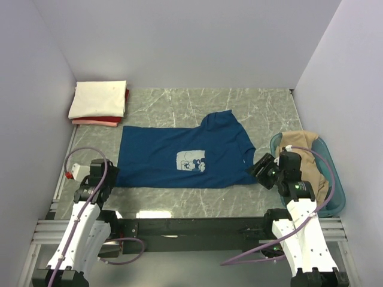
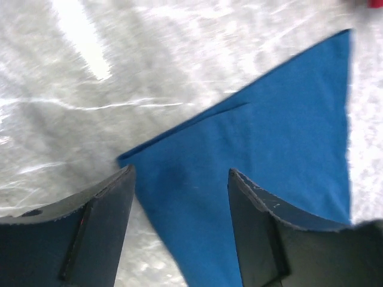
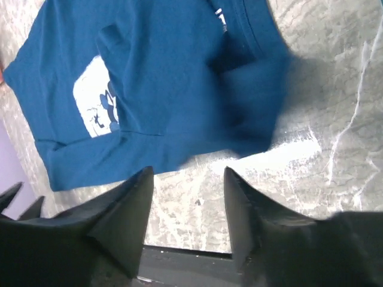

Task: Fold and stack the t-shirts
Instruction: Fold the tshirt

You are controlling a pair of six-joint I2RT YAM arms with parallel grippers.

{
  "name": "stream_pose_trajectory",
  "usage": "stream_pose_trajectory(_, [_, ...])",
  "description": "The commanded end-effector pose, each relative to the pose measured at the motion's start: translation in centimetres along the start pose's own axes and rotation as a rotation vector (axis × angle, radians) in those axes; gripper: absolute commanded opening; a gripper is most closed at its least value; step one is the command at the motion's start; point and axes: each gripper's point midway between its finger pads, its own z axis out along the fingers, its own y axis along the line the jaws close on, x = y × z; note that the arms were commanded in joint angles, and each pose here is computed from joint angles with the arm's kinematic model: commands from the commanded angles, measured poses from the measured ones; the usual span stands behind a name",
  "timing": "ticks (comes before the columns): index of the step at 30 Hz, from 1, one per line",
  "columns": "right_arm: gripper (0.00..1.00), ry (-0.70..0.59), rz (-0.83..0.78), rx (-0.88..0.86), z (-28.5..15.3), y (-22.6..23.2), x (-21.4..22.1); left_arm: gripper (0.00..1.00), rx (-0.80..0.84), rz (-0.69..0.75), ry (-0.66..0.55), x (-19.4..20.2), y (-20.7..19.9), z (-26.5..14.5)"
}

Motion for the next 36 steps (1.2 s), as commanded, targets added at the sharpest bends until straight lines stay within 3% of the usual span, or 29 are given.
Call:
stream_pose_trajectory(1, [0.68,-0.037,-0.045,-0.067,-1.4,2.0,-1.2,0.69,0.087,-0.004,-0.056,-2.6,-3.9,-1.6])
stream_pose_trajectory(2, [0.74,-0.055,-0.052,-0.087,-1.5,2.5,-1.8,0.69,0.125,0.015,-0.062,-3.2,-5.3,-2.2])
stream_pose_trajectory(6, [0.78,-0.099,-0.087,-0.171,-1.8,5.4,-3.9,0.69,0.184,0.052,-0.046,-3.9,-9.1,-2.6])
stream_pose_trajectory(11, [0.78,-0.121,-0.108,-0.135,0.4,7.8,-6.7,0.66,0.205,0.049,-0.005,-3.8,-13.1,-1.5])
stream_pose_trajectory(16, [0.75,-0.231,-0.152,-0.143,1.7,11.2,-11.4,0.63,0.145,0.067,-0.008,-3.7,-15.3,1.5])
stream_pose_trajectory(22, [0.74,-0.213,-0.226,-0.129,7.1,15.7,-17.4,0.6,0.039,0.139,0.032,-2.2,-17.9,6.3])
stream_pose_trajectory(23, [0.73,-0.172,-0.225,-0.093,9.7,15.2,-17.6,0.6,0.055,0.14,0.036,-2.1,-19.1,6.4])
stream_pose_trajectory(27, [0.72,-0.191,-0.276,-0.085,13.5,18.4,-22.3,0.59,0.051,0.172,0.088,0.0,-20.3,9.1])
stream_pose_trajectory(29, [0.72,-0.124,-0.283,-0.016,17.1,17.1,-22.3,0.59,0.062,0.182,0.089,0.0,-21.7,9.8])
stream_pose_trajectory(31, [0.71,-0.155,-0.32,-0.008,18.0,18.2,-24.4,0.59,0.041,0.199,0.093,0.3,-22.4,11.1])
stream_pose_trajectory(36, [0.71,-0.093,-0.343,0.047,22.8,16.9,-24.7,0.59,-0.032,0.213,0.065,0.5,-22.4,13.9])
